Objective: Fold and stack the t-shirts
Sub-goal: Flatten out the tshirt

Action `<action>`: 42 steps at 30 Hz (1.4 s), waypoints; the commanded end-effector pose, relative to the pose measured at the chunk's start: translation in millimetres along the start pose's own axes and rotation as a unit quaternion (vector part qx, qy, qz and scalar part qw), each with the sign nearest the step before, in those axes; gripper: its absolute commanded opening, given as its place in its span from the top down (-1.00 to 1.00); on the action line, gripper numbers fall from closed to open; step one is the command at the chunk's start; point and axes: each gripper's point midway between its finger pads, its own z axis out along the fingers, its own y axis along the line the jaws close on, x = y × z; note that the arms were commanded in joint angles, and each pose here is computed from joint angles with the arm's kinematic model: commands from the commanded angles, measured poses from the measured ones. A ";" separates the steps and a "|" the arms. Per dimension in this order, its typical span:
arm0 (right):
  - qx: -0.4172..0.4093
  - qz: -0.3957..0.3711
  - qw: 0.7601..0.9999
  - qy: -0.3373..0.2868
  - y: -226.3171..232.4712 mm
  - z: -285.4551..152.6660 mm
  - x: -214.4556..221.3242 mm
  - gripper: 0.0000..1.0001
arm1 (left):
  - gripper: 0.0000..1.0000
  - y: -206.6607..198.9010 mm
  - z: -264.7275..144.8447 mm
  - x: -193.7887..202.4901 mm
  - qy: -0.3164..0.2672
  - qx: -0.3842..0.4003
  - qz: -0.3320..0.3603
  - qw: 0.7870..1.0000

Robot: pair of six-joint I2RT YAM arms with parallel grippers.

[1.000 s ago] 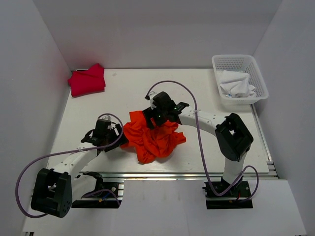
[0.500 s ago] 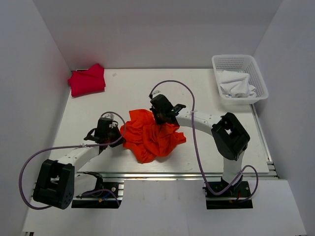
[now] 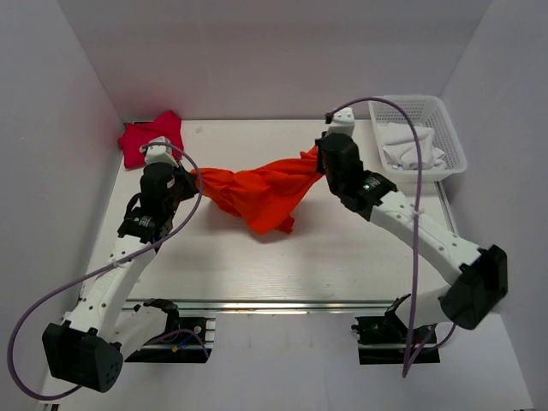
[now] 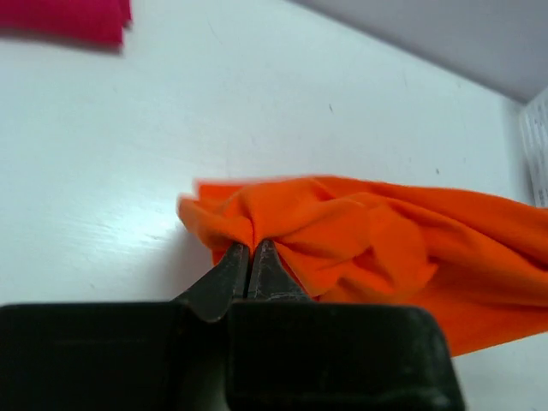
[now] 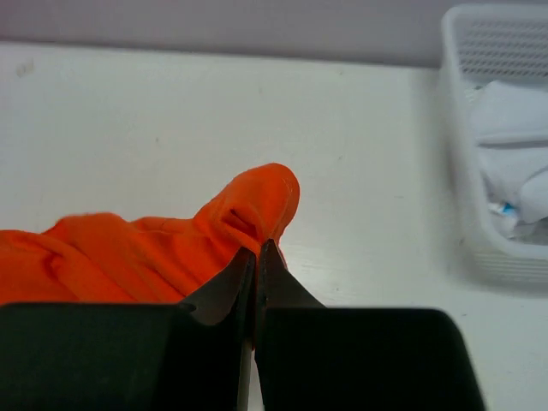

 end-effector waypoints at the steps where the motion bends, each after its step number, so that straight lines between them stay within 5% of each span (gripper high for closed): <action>1: 0.071 0.018 0.992 -0.098 -49.7 -33.0 -60.5 1.00 | 1.00 2.8 -26.2 -56.4 -0.078 -0.029 0.020 0.996; 14: 0.167 0.057 0.939 -0.296 -157.1 -179.4 -179.3 1.00 | 1.00 -19.7 -158.4 -194.1 -0.295 0.013 0.029 0.955; 29: -0.012 0.087 0.935 -0.342 -156.9 -273.8 -171.9 1.00 | 1.00 -61.2 -288.0 -224.3 -0.386 0.179 0.054 0.903; 36: 0.016 0.078 0.950 -0.301 -142.9 -225.9 -151.1 1.00 | 1.00 -60.1 -244.0 -211.5 -0.348 0.159 0.055 0.922; 42: 0.078 0.050 0.972 -0.215 -120.2 -136.0 -96.8 1.00 | 1.00 -22.8 -120.5 -161.5 -0.239 0.029 0.035 0.970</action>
